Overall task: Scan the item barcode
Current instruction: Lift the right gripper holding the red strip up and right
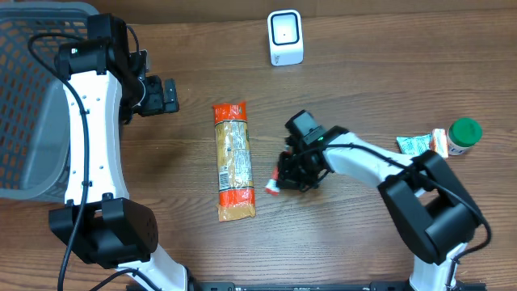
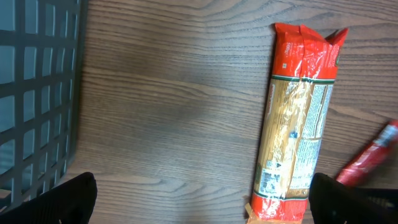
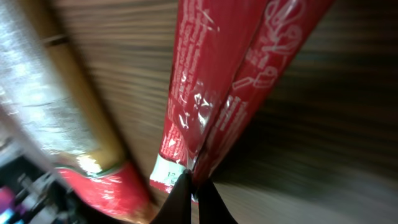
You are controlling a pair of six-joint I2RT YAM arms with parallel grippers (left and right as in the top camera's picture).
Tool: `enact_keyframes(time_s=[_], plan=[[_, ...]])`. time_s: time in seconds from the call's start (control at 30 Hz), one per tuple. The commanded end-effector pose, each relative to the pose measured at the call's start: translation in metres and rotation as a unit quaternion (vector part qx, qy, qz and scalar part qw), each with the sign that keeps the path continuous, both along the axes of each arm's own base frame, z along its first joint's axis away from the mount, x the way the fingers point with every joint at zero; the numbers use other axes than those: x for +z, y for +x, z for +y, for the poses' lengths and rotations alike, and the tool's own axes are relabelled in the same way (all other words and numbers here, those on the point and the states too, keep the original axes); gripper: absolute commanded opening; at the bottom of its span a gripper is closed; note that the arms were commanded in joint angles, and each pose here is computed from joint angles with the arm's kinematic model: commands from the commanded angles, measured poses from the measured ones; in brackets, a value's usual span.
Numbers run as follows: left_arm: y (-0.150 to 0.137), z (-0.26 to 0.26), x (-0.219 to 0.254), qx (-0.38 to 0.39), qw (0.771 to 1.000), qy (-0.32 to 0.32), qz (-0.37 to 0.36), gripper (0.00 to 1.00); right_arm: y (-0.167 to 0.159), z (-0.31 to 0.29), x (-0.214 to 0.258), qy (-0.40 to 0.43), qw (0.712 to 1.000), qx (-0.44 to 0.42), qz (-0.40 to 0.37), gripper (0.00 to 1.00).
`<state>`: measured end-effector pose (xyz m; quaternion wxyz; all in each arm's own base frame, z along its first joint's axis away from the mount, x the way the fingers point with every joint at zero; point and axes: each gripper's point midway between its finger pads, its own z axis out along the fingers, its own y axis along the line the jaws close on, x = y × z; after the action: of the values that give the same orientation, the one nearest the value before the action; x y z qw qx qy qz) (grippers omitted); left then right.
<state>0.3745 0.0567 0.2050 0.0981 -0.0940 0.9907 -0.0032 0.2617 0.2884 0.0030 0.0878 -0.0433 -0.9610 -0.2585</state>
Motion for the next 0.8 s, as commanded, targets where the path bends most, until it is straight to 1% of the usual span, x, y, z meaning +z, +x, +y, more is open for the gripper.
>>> enact_keyframes(time_s=[0.0,0.13,0.23,0.3,0.4,0.47,0.53,0.6,0.63,0.67,0.7,0.77], plan=[[0.001,-0.001,0.014,-0.007,1.0,0.002,-0.022,1.0,0.026,-0.035,0.007,-0.074,0.995,-0.002,-0.064,0.04],[0.001,-0.001,0.014,-0.007,1.0,0.003,-0.022,1.0,0.023,-0.064,0.013,-0.136,0.986,0.058,-0.078,0.04],[0.001,-0.001,0.014,-0.007,1.0,0.003,-0.022,0.99,0.015,-0.088,0.012,-0.185,0.97,0.131,-0.086,0.04],[0.001,-0.001,0.014,-0.007,1.0,0.002,-0.022,1.0,0.011,-0.107,0.01,-0.223,0.953,0.185,-0.091,0.04],[0.001,-0.001,0.014,-0.007,1.0,0.002,-0.022,1.0,0.014,-0.142,0.013,-0.311,0.914,0.24,-0.102,0.04],[0.001,-0.001,0.014,-0.007,1.0,0.003,-0.022,1.0,0.024,-0.158,0.016,-0.358,0.894,0.242,-0.119,0.04],[0.001,-0.001,0.014,-0.007,1.0,0.002,-0.022,1.0,0.031,-0.161,0.017,-0.374,0.885,0.242,-0.134,0.04],[0.001,-0.001,0.014,-0.007,1.0,0.002,-0.022,0.99,0.037,-0.159,0.017,-0.371,0.882,0.252,-0.147,0.04],[0.001,-0.001,0.014,-0.007,1.0,0.002,-0.022,1.0,0.039,-0.158,0.017,-0.369,0.881,0.252,-0.152,0.07],[0.001,-0.001,0.014,-0.007,1.0,0.002,-0.022,1.0,0.042,-0.157,0.017,-0.367,0.881,0.255,-0.157,0.17],[0.001,-0.001,0.014,-0.007,1.0,0.003,-0.022,1.0,0.043,-0.156,0.017,-0.367,0.88,0.255,-0.16,0.24],[0.001,-0.001,0.014,-0.007,1.0,0.003,-0.022,1.0,0.047,-0.156,0.017,-0.37,0.878,0.253,-0.169,0.24]])
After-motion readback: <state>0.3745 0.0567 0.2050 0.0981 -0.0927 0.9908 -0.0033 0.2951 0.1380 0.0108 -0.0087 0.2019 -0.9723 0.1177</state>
